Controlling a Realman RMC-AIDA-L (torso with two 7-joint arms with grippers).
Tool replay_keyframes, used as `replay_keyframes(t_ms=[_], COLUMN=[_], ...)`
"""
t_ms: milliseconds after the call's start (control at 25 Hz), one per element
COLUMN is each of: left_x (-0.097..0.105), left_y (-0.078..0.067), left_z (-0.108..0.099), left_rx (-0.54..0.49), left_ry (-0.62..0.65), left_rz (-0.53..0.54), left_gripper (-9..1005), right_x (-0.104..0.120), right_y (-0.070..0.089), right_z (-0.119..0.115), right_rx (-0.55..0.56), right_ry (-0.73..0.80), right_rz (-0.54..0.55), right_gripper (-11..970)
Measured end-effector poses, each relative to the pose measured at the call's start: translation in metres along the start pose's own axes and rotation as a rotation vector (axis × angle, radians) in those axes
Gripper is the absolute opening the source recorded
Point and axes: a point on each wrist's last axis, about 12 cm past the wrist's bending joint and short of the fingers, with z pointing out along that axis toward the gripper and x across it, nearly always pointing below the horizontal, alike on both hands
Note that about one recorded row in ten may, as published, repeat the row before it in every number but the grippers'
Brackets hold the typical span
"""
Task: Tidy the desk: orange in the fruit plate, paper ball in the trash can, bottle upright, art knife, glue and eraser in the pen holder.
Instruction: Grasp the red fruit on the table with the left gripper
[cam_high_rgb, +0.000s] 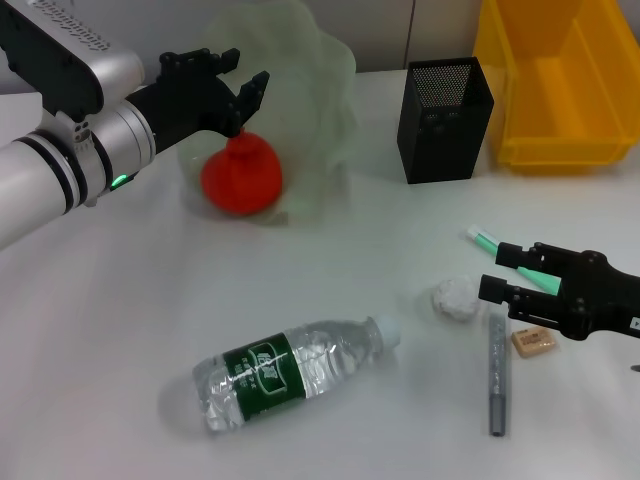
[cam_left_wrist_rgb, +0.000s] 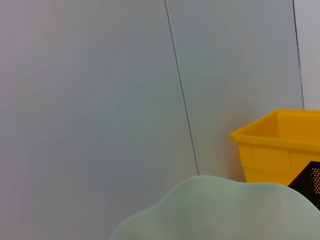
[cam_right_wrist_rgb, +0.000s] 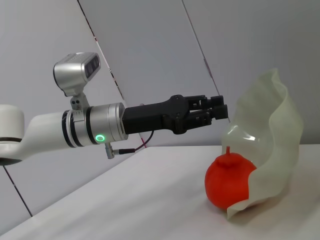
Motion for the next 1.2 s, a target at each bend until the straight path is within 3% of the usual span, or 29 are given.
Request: replay_keyframes(t_ms=[1200], left_x=[0.0093], left_y=[0.0024], left_z=[-0.0079], left_rx=[-0.017], left_ry=[0.017], left_rz=[-0.017], left_gripper=[398], right_x=[-0.0033], right_y=[-0.0024], right_z=[0.0049], right_rx=[0.002], right_ry=[-0.001], right_rz=[-0.01], right_gripper=[663])
